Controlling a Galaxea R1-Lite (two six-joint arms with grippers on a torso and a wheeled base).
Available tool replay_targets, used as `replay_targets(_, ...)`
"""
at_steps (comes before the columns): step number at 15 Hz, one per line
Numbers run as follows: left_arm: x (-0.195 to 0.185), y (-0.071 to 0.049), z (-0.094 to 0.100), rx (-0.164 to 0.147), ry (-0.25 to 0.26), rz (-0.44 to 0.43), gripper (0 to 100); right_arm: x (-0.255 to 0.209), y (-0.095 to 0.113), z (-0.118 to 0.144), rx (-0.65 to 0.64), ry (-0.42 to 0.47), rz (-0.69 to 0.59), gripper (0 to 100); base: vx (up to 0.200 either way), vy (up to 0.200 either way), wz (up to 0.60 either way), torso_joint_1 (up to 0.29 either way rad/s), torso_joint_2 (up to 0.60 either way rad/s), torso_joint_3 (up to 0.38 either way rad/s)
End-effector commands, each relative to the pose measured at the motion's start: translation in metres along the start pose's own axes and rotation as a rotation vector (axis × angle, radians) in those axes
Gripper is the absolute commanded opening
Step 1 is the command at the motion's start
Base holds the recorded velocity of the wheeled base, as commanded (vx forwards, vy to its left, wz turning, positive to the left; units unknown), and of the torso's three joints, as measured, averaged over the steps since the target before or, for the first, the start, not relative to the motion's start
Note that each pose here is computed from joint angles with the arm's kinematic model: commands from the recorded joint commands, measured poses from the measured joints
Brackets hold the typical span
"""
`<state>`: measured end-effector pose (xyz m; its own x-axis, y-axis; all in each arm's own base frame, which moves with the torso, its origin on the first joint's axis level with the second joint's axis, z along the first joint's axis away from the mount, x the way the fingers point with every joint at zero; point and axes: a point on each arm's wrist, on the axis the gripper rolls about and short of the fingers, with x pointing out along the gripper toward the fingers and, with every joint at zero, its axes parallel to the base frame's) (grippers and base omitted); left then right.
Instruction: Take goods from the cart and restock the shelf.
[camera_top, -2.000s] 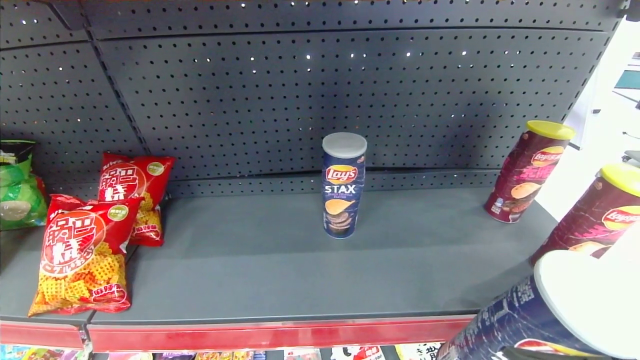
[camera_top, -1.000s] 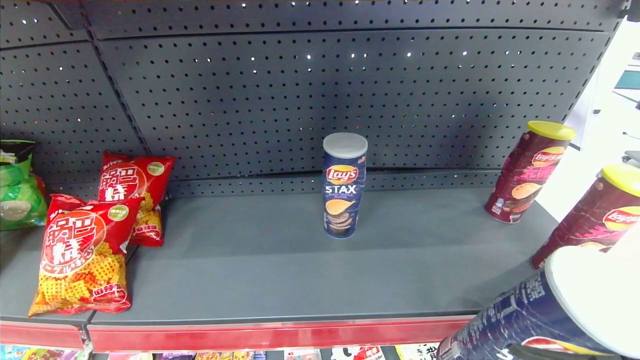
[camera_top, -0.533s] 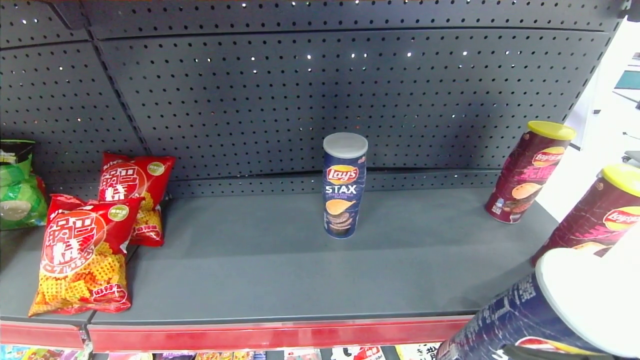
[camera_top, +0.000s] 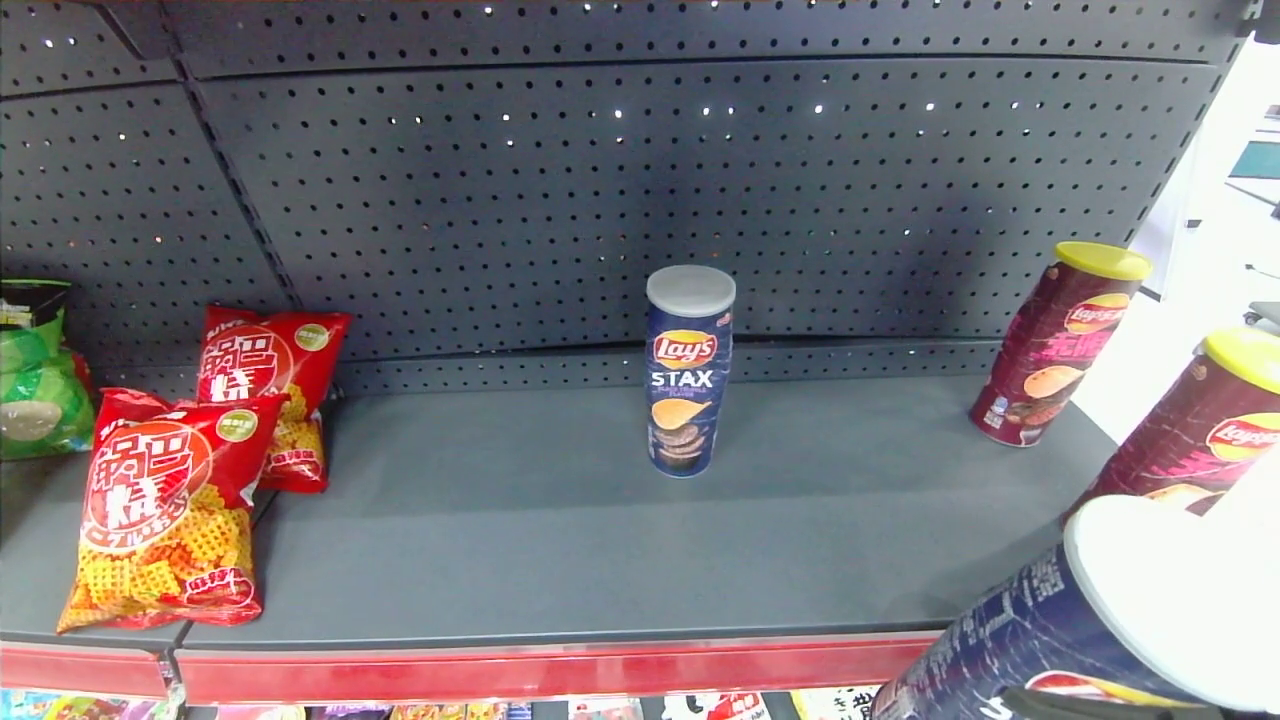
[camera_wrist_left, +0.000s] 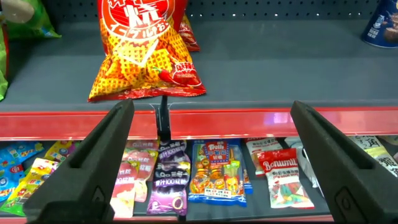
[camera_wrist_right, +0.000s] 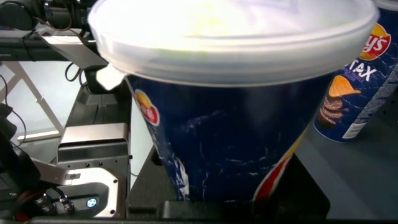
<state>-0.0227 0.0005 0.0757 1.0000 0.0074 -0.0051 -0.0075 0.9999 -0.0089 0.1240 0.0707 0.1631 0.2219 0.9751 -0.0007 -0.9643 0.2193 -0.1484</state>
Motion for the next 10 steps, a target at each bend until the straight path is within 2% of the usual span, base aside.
replay_targets(1, 0.0, 0.0, 0.0, 0.0, -0.001, 0.0, 100, 0.0004, -0.0003, -0.0005, 0.002, 0.002, 0.002, 0, 0.0, 0.0, 0.0, 0.0, 0.0, 0.0)
replay_targets(6, 0.0, 0.0, 0.0, 0.0, 0.0, -0.001, 100, 0.0007, -0.0007, -0.0005, 0.002, 0.002, 0.002, 0, 0.0, 0.0, 0.0, 0.0, 0.0, 0.0)
replay_targets(9, 0.0, 0.0, 0.0, 0.0, -0.001, 0.0, 100, 0.0005, -0.0005, -0.0002, 0.001, 0.001, 0.001, 0, 0.2, 0.0, 0.0, -0.011, 0.0, 0.007)
replay_targets(10, 0.0, 0.0, 0.0, 0.0, -0.001, 0.0, 100, 0.0005, -0.0005, -0.0002, 0.001, 0.001, 0.001, 0, 0.0, 0.0, 0.0, 0.0, 0.0, 0.0)
